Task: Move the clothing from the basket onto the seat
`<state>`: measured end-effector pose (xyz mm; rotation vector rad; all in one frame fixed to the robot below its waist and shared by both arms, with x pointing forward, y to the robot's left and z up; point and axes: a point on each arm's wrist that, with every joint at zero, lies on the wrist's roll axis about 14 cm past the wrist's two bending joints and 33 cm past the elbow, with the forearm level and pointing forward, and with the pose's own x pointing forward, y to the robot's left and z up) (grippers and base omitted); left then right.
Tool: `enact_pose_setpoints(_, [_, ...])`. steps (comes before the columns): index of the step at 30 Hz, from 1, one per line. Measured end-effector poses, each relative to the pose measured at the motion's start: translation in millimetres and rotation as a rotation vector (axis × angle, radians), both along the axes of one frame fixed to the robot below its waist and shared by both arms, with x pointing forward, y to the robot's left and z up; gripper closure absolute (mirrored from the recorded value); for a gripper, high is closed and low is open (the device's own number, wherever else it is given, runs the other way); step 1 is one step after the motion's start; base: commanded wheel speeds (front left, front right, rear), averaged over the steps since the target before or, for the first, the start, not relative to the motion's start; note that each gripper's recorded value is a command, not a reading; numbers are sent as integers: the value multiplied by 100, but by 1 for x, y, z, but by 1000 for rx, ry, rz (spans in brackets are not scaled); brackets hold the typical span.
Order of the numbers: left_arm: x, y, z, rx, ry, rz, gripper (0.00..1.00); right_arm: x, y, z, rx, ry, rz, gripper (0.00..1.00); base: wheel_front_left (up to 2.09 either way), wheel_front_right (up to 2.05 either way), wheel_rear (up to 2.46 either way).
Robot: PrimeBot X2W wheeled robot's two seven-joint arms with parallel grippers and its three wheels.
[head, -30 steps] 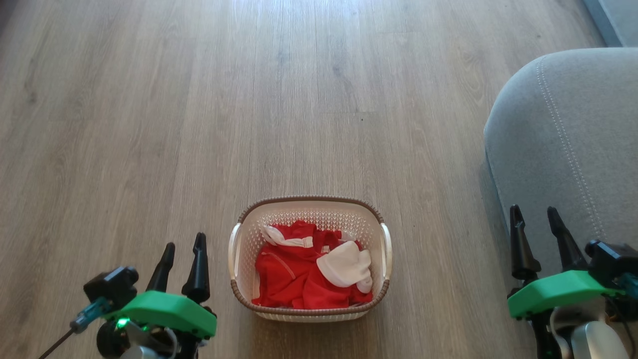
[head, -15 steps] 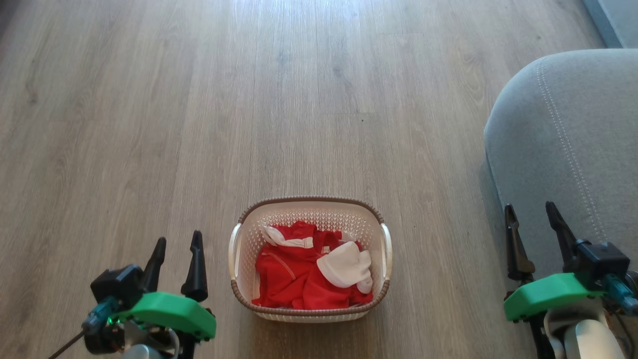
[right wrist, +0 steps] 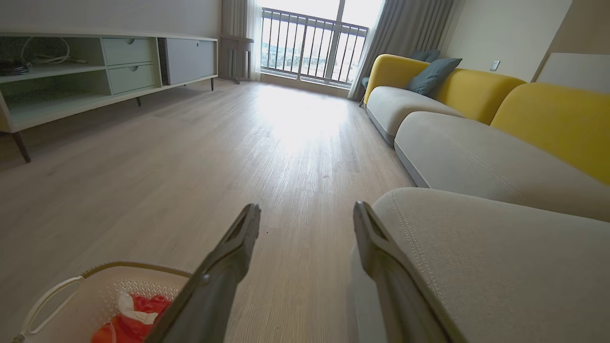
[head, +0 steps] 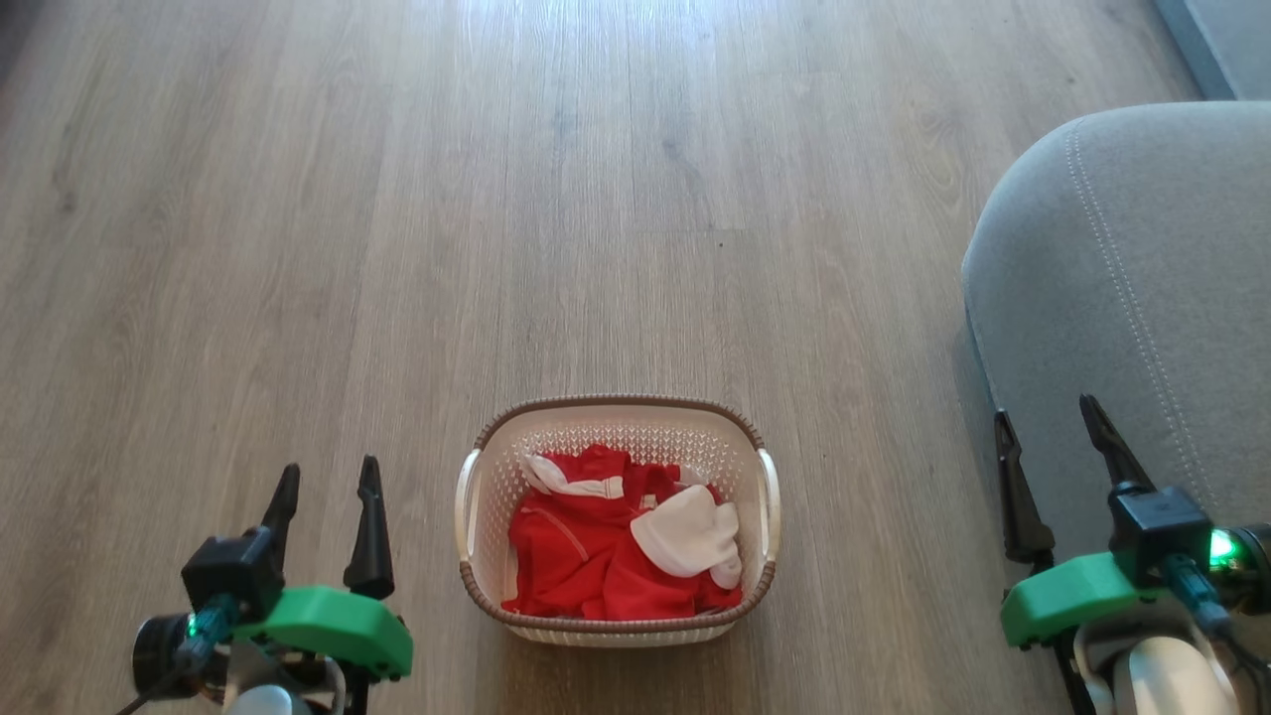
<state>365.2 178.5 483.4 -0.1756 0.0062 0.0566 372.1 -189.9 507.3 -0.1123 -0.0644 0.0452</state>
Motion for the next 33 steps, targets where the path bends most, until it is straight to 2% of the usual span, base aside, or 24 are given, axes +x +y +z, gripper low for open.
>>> enact_pose_setpoints(5, [0, 3, 2, 51, -14, 3, 0, -3, 3, -3, -43, 5, 12, 0, 0, 0, 0])
enact_pose_setpoints(13, [0, 3, 1, 53, -11, 4, 0, -4, 6, -5, -38, 11, 23, 0, 0, 0, 0])
enact_pose_setpoints(33, [2, 1, 0, 50, -7, 1, 0, -7, 2, -19, 76, 52, -2, 0, 0, 0, 0])
